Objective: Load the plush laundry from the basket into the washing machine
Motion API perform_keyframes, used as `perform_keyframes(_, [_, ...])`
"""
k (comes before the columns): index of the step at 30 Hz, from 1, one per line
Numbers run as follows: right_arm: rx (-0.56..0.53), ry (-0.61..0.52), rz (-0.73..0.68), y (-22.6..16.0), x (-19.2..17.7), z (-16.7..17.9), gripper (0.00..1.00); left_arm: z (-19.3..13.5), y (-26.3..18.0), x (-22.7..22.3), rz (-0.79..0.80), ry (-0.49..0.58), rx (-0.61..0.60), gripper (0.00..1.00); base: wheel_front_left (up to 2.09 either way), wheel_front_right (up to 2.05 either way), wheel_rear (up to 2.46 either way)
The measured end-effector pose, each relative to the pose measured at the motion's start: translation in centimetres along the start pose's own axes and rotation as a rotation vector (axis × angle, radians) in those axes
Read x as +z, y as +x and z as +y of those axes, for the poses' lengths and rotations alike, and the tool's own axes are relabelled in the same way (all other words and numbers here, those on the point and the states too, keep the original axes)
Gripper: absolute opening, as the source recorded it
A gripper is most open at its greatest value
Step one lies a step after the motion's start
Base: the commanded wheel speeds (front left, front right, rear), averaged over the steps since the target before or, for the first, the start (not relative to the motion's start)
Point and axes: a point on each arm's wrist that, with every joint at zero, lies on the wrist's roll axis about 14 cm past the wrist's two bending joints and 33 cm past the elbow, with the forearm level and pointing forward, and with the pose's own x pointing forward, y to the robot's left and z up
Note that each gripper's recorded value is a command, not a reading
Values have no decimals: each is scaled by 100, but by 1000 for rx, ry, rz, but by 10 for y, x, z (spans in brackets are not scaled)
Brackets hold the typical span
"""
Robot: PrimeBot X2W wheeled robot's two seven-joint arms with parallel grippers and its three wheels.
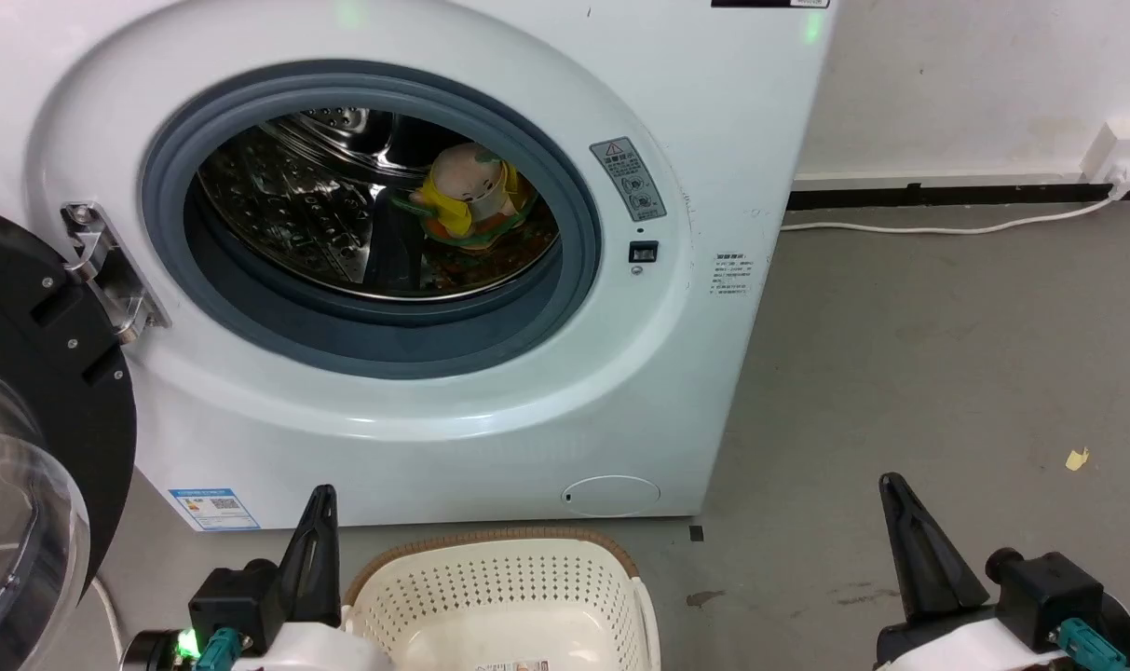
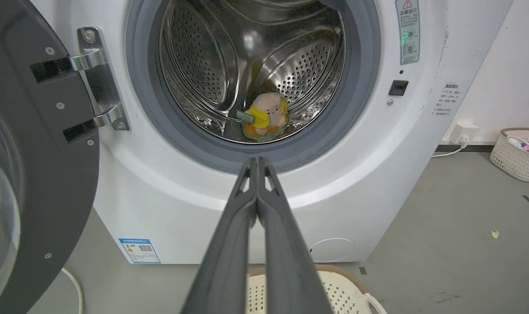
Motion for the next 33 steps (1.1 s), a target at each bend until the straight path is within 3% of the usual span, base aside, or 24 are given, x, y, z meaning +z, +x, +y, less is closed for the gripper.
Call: perform_keyframes(33, [-7,-45,50,1,-2,-4,0,0,2,5,24,37,4,0,0,0,0])
